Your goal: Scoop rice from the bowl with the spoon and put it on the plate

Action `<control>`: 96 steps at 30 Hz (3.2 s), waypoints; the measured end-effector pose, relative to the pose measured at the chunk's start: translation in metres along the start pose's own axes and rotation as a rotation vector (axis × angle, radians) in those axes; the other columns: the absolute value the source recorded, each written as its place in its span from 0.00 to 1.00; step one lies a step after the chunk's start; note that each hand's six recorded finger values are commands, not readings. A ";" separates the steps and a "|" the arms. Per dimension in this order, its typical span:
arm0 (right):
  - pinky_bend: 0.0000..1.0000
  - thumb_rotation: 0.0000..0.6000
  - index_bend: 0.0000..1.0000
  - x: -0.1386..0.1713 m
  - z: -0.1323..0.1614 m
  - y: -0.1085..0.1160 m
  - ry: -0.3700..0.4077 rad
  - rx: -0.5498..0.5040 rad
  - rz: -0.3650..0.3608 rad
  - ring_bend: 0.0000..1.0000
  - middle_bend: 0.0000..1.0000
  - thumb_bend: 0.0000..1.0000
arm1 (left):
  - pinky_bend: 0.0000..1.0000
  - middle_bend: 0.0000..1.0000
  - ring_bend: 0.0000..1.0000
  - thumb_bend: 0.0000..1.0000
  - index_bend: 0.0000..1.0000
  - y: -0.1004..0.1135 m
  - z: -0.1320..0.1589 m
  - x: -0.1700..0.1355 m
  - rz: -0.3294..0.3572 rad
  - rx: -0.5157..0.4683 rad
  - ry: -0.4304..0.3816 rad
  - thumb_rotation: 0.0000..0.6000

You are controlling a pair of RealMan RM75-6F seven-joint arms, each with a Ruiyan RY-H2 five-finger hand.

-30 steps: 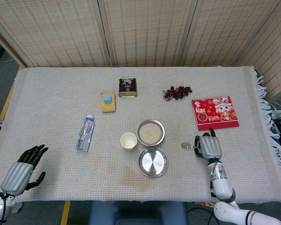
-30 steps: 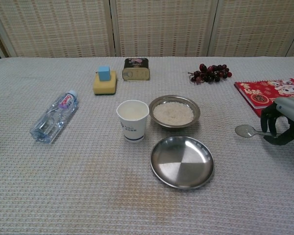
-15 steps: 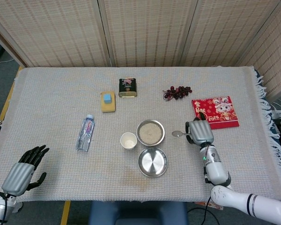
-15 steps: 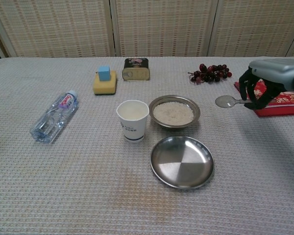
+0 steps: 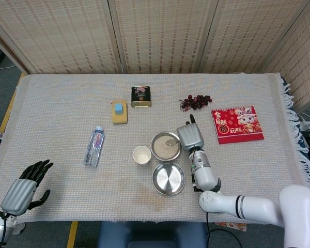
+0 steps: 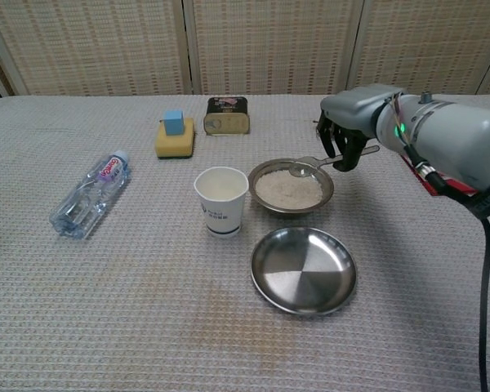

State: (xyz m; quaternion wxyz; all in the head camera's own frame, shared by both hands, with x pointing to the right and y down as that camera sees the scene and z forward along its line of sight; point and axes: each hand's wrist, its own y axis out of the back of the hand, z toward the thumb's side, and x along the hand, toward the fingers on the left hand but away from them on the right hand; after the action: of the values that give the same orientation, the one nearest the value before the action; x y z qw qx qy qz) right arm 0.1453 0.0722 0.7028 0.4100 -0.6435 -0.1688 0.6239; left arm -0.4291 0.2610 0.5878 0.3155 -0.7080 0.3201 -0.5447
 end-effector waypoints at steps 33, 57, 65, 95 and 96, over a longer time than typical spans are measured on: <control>0.06 1.00 0.91 -0.007 0.043 -0.020 0.027 -0.064 0.120 0.26 0.59 0.32 | 0.12 0.00 0.00 0.42 0.00 0.001 -0.001 -0.001 -0.006 -0.013 -0.001 1.00; 0.06 1.00 0.91 -0.016 -0.001 -0.018 -0.016 -0.342 0.269 0.26 0.59 0.33 | 0.12 0.00 0.00 0.42 0.00 -0.002 -0.001 0.001 -0.016 -0.002 0.009 1.00; 0.06 1.00 0.91 -0.012 -0.003 -0.007 0.007 -0.364 0.246 0.26 0.59 0.33 | 0.12 0.00 0.00 0.42 0.00 -0.003 -0.002 0.001 -0.015 -0.001 0.012 1.00; 0.06 1.00 0.91 0.002 0.080 0.034 0.162 -0.344 0.172 0.26 0.59 0.33 | 0.12 0.00 0.00 0.42 0.00 0.003 -0.001 -0.004 -0.001 -0.013 0.001 1.00; 0.06 1.00 0.91 0.002 0.082 0.035 0.162 -0.336 0.163 0.26 0.59 0.33 | 0.12 0.00 0.00 0.42 0.00 0.003 -0.001 -0.004 0.000 -0.014 0.001 1.00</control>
State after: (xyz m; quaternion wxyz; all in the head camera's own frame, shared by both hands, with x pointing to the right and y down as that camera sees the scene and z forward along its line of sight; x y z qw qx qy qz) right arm 0.0586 0.0782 0.6852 0.2571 -0.7625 -0.1844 0.5643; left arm -0.4314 0.2625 0.5830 0.3104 -0.7100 0.3241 -0.5427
